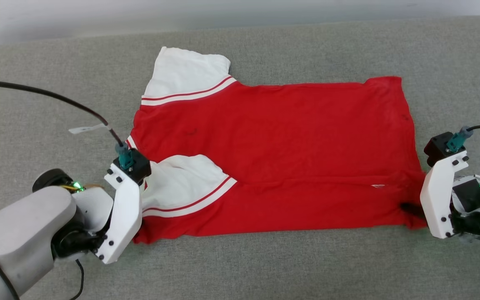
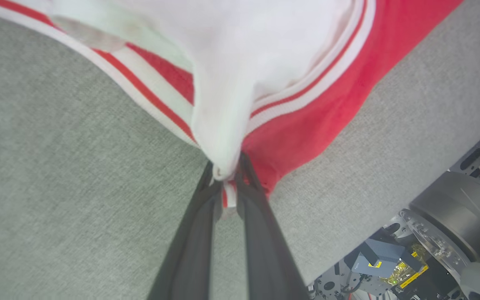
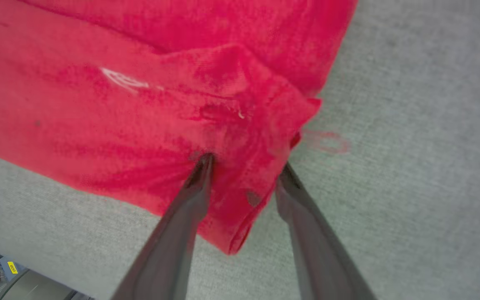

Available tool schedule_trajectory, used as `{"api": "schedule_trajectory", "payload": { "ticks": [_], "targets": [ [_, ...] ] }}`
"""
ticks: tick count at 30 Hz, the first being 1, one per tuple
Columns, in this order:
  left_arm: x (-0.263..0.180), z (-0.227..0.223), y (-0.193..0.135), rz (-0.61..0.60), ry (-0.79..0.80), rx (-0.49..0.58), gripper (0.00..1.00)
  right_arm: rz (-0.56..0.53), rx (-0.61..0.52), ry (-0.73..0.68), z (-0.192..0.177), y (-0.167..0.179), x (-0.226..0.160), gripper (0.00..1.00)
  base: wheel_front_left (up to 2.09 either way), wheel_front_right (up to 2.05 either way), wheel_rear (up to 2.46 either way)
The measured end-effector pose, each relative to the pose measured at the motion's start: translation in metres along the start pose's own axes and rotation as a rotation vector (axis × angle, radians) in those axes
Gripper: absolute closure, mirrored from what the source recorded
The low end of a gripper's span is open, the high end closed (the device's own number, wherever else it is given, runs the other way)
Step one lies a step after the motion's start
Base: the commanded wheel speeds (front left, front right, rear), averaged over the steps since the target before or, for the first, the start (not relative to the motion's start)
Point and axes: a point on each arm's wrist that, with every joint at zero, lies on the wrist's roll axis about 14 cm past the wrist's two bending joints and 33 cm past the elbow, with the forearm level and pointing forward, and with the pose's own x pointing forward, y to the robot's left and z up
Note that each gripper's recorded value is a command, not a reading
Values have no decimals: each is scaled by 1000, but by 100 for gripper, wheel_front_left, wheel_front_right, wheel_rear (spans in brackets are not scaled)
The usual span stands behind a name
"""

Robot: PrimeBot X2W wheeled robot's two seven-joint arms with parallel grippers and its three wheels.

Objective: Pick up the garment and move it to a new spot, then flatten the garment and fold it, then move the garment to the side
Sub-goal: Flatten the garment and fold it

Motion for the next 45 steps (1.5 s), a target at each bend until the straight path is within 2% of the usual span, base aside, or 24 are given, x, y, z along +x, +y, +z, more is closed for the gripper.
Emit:
{"api": "schedule_trajectory", "payload": {
  "ticks": [5,13,20,28,29,30,31,32,33,37,45],
  "targets": [
    [-10,-3,-1,11,-31,-20,100,19,-22,-99,13,10,-17,100,0,0,0],
    [-31,-15,-15,14,-49,-17,100,14,-46,-185,10,8,-55,100,0,0,0],
    [-36,-31,-25,-6,-47,-35,100,11,-51,-161,-11,3,-66,100,0,0,0],
    [-12,-52,-38,-47,18,-82,100,42,-16,-56,-45,12,-41,100,0,0,0],
    [-10,-54,-37,-48,25,-86,100,41,-13,-52,-47,12,-37,97,0,0,0],
    [-8,-54,-36,-48,23,-92,100,40,-13,-49,-47,13,-34,69,0,0,0],
    [-6,-53,-35,-46,19,-99,80,39,-13,-50,-47,13,-32,65,0,0,0],
    [-4,-52,-34,-44,11,-103,29,40,-10,-59,-46,14,-30,56,0,0,0],
    [-4,-49,-33,-42,-5,-107,0,40,-5,-79,-43,14,-29,0,0,0,0],
    [-12,-40,-22,-3,-52,-105,0,21,-34,-184,-24,14,-34,0,0,0,0],
    [-53,13,13,116,-265,-88,0,-46,-118,-662,59,10,-89,0,0,0,0]
  ]
}}
